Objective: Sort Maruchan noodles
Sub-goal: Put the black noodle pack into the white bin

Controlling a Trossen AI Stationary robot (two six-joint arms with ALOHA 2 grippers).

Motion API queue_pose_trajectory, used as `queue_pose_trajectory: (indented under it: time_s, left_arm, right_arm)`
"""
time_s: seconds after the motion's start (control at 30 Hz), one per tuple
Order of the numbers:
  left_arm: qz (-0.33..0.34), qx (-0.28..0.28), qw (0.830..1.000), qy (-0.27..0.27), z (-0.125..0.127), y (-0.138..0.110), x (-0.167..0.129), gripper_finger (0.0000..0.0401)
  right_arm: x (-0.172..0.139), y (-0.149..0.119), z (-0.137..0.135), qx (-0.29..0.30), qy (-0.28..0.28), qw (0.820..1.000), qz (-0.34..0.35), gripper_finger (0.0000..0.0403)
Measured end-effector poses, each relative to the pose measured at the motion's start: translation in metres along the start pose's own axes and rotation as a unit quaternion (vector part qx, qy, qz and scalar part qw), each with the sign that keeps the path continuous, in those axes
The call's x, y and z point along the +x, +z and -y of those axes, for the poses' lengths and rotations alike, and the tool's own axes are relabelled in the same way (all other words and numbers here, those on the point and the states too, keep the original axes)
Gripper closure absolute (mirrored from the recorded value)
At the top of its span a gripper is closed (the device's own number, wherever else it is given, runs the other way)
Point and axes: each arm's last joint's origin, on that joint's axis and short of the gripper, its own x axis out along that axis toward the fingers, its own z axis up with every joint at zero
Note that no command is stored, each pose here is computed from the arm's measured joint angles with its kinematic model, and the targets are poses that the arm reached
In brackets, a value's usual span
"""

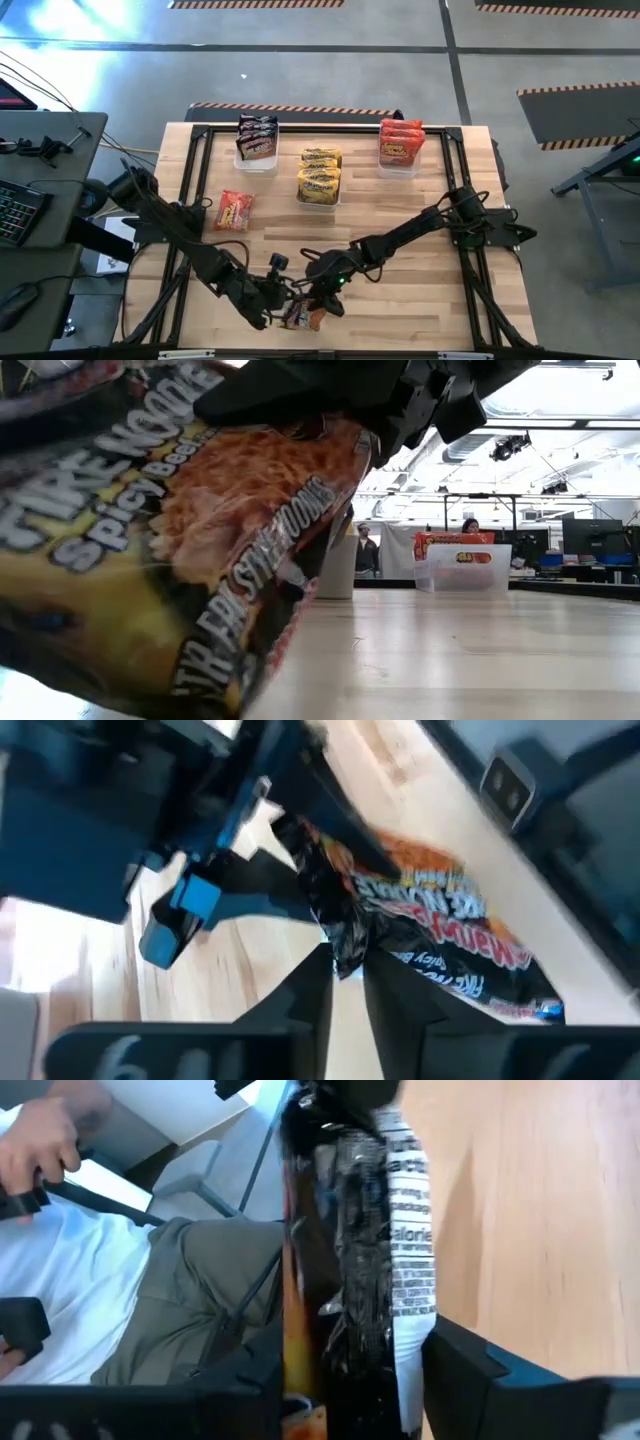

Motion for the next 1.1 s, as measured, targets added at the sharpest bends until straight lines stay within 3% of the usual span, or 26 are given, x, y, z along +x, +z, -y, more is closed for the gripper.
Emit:
queue_pose_trajectory:
  time_s: [0.3,0.53,0.7,1.0,1.1]
  left_arm:
    - [0.011,-0.091,0.996,0.005,0.011,-0.002,-0.024,0.0286]
    - [0.079,-0.149,0.985,0.033,0.047,-0.035,-0.026,0.026]
    - [0.087,-0.208,0.973,0.038,0.055,-0.053,-0.025,0.0265]
    - [0.112,-0.219,0.969,0.001,0.047,-0.026,-0.035,0.0278]
    - [0.13,-0.259,0.957,-0.013,0.04,-0.014,-0.044,0.0274]
  right_arm:
    - [0.0,0.003,-0.001,-0.03,0.001,0.999,0.021,0.0299]
    - [-0.005,0.01,-0.007,-0.075,0.001,0.996,0.04,0.0309]
    - [-0.015,0.019,-0.015,-0.105,-0.018,0.993,0.058,0.0308]
    - [-0.026,0.027,-0.028,-0.145,-0.065,0.983,0.089,0.0308]
    - [-0.025,0.026,-0.029,-0.14,-0.072,0.983,0.089,0.0308]
